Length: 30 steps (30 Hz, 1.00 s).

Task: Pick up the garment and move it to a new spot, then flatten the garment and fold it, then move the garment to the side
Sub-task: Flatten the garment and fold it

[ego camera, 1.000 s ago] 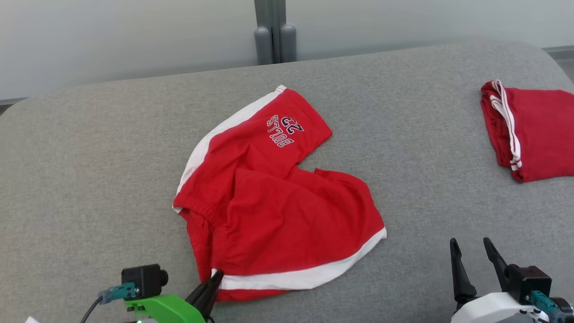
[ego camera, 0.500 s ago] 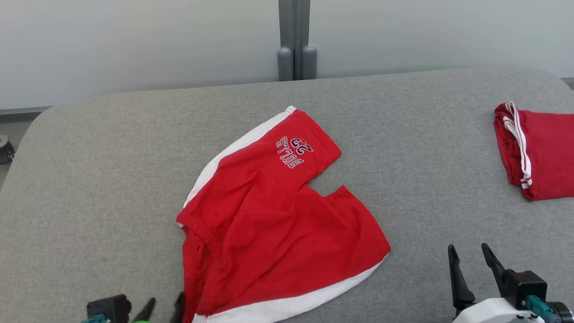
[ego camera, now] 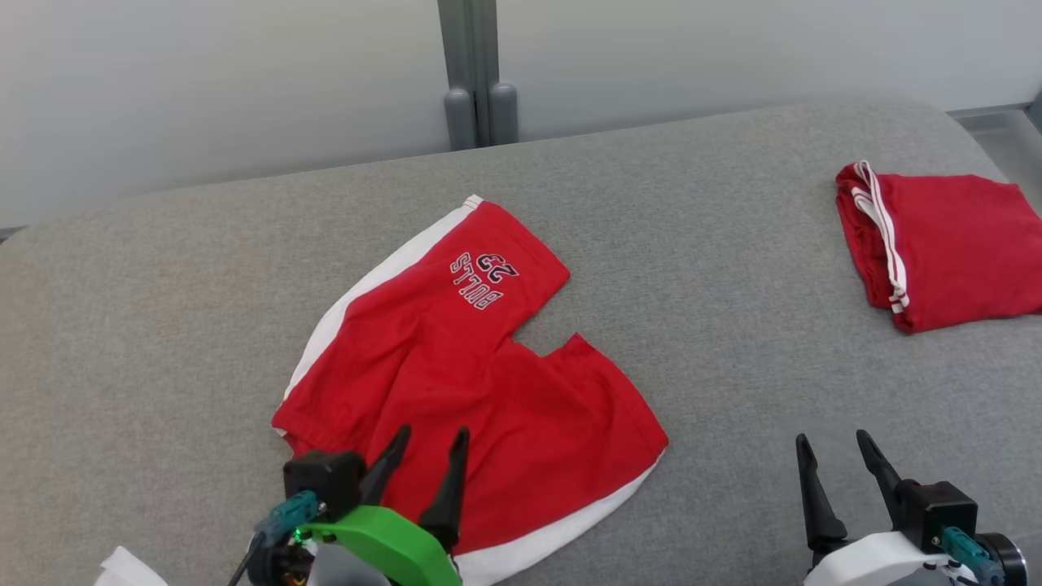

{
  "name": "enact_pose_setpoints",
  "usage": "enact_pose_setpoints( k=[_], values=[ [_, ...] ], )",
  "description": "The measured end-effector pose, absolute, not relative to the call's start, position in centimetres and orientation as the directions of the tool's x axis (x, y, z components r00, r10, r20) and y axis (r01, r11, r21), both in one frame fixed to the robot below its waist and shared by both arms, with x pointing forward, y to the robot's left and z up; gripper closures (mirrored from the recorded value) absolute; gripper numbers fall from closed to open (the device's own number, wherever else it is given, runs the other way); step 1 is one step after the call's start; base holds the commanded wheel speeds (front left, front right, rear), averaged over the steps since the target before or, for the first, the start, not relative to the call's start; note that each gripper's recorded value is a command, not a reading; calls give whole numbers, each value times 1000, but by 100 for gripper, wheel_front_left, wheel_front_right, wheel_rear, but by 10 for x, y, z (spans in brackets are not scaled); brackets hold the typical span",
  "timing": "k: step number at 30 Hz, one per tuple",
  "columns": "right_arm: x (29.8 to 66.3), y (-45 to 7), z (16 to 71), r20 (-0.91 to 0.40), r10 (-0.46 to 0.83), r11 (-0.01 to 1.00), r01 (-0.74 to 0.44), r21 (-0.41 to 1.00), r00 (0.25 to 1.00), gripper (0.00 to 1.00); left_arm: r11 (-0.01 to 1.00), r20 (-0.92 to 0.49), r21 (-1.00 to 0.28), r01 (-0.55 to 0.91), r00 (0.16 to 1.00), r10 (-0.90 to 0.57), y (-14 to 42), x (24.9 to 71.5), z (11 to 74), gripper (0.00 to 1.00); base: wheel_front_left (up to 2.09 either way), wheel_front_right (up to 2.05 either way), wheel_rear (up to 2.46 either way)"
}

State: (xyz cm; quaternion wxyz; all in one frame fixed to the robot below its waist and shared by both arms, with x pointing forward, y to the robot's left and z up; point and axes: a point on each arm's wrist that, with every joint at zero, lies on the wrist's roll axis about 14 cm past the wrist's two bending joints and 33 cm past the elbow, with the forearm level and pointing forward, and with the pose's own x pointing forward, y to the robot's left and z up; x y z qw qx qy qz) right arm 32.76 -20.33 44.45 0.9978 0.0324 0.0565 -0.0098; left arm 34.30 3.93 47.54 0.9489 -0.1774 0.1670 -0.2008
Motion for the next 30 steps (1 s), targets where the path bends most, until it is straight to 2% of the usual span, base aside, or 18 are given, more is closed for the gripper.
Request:
enact_pose_setpoints(
  k=[6,14,18,21,30],
  values=[
    [318,-216,442,-124,-61,995,70,66,990,0,785,-176,-407,466,804,-568,-14,340,468,0,0,0,0],
    [328,-215,440,-131,-57,996,66,68,990,0,614,-217,-349,708,576,-788,-85,313,435,0,0,0,0],
    [328,-220,438,-139,-75,994,85,70,987,0,546,-267,-329,770,479,-836,-102,305,416,0,0,0,0],
    [325,-226,435,-153,-95,992,106,65,984,0,534,-292,-303,789,457,-841,-107,310,406,0,0,0,0],
    [323,-236,430,-172,-131,988,143,59,976,0,575,-358,-230,785,481,-800,-103,338,385,0,0,0,0]
  ],
)
